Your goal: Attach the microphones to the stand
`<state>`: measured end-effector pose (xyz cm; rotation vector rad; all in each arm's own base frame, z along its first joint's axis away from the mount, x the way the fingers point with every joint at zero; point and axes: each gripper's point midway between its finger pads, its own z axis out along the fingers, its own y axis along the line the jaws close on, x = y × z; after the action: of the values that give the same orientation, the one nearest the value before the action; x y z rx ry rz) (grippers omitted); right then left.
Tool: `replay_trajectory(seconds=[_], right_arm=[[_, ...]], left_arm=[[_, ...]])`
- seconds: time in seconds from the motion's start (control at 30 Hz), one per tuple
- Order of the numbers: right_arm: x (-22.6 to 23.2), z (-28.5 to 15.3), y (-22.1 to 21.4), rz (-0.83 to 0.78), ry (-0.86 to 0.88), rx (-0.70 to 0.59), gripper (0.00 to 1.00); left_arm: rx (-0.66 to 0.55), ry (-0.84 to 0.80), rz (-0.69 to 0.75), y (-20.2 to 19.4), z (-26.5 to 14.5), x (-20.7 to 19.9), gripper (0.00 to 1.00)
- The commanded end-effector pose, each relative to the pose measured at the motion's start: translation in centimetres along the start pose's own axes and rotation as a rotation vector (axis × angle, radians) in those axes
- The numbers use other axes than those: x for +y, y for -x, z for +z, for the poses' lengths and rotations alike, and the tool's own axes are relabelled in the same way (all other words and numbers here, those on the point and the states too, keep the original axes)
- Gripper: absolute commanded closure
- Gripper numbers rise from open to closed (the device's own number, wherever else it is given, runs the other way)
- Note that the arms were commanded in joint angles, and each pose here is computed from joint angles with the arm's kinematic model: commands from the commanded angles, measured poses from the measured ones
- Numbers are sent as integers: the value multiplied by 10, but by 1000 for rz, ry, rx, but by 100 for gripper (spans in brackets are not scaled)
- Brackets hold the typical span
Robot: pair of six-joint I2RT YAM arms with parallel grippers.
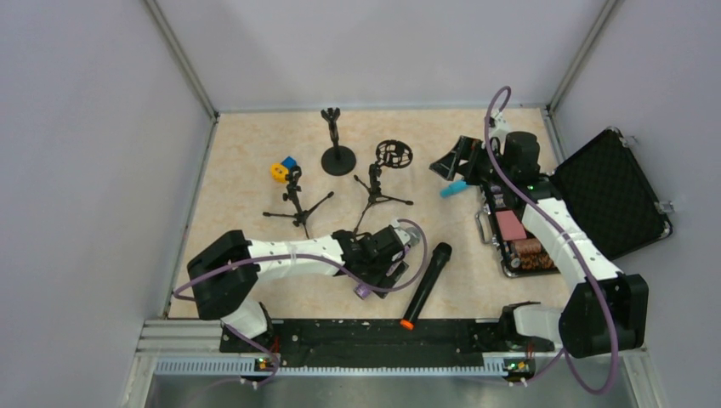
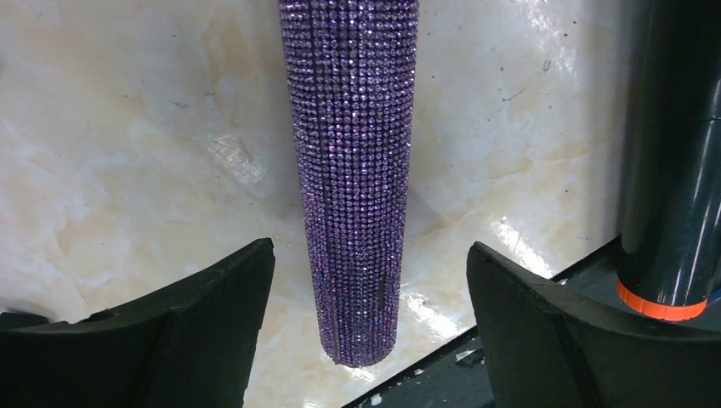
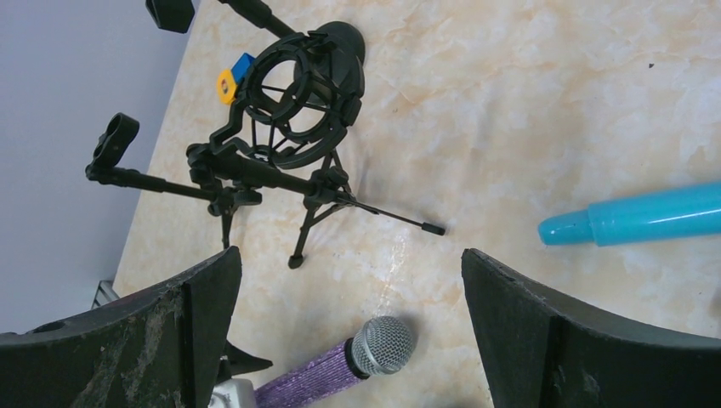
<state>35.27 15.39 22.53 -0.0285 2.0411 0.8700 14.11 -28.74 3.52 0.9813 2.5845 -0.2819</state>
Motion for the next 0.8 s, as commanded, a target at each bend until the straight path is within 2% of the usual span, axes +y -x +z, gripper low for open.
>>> replay_trajectory(seconds=[0.0,0.17,0.27,0.43,0.53,0.73,0.77], right_arm=[[0,2,6,-12,15,-20,1],[1,2,7,-15,17,-24,1],[1,2,7,-14,17,-23,1],[1,2,6,-14,18,-22,1],[2,2,7,-15,24,-21,1],[4,2,8,-13,32,-22,1],[4,2,7,-12,34,-20,1]], left_arm=[[-26,29,-31,4,3,3,14],[-18,37,-27,-2,9,5,25],[-6,50,-19,-5,12,7,28],[7,66,-10,-9,14,9,41],[7,72,-9,-9,14,9,55],[2,74,-14,-9,13,9,97],[-3,70,-19,-8,12,8,100]])
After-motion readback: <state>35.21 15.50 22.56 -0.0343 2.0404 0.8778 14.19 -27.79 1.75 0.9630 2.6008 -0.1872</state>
